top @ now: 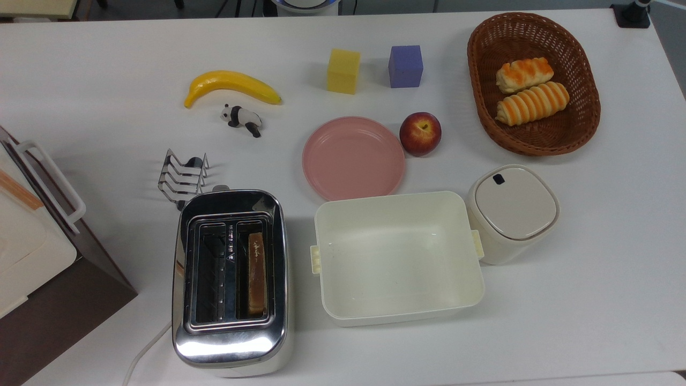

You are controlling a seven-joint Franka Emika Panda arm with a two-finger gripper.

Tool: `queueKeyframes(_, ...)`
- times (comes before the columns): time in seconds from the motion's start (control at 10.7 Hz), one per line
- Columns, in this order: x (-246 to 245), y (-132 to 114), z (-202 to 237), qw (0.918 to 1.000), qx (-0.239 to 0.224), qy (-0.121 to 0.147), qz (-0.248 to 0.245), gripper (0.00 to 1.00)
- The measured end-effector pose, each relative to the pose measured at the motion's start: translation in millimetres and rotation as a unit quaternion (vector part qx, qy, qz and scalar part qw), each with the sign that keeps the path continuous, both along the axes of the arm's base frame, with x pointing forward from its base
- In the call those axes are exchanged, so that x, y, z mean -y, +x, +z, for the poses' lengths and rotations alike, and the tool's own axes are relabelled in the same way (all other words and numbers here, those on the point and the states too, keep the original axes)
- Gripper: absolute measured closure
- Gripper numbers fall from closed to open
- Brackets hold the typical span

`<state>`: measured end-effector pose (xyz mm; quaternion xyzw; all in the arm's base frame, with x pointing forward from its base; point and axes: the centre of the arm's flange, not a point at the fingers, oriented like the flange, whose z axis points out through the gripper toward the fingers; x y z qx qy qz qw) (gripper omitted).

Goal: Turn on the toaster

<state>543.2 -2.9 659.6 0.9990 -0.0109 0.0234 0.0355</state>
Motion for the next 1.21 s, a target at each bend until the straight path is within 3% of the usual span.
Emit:
queueKeyframes(0.37,1,6,-4,0.9999,0.010,0.001,0.002,0.00)
queueKeyframes(0.56,14,10,-8,0.9998,0.013,0.000,0.017,0.06)
queueKeyframes(0.65,18,11,-9,0.9998,0.011,0.000,0.019,0.00)
queueKeyframes(0.84,18,11,-9,0.9997,0.011,0.000,0.020,0.00)
queueKeyframes(0.93,18,11,-9,0.9997,0.011,0.000,0.023,0.06)
queueKeyframes(1.21,18,11,-11,0.9997,0.009,0.000,0.024,0.55)
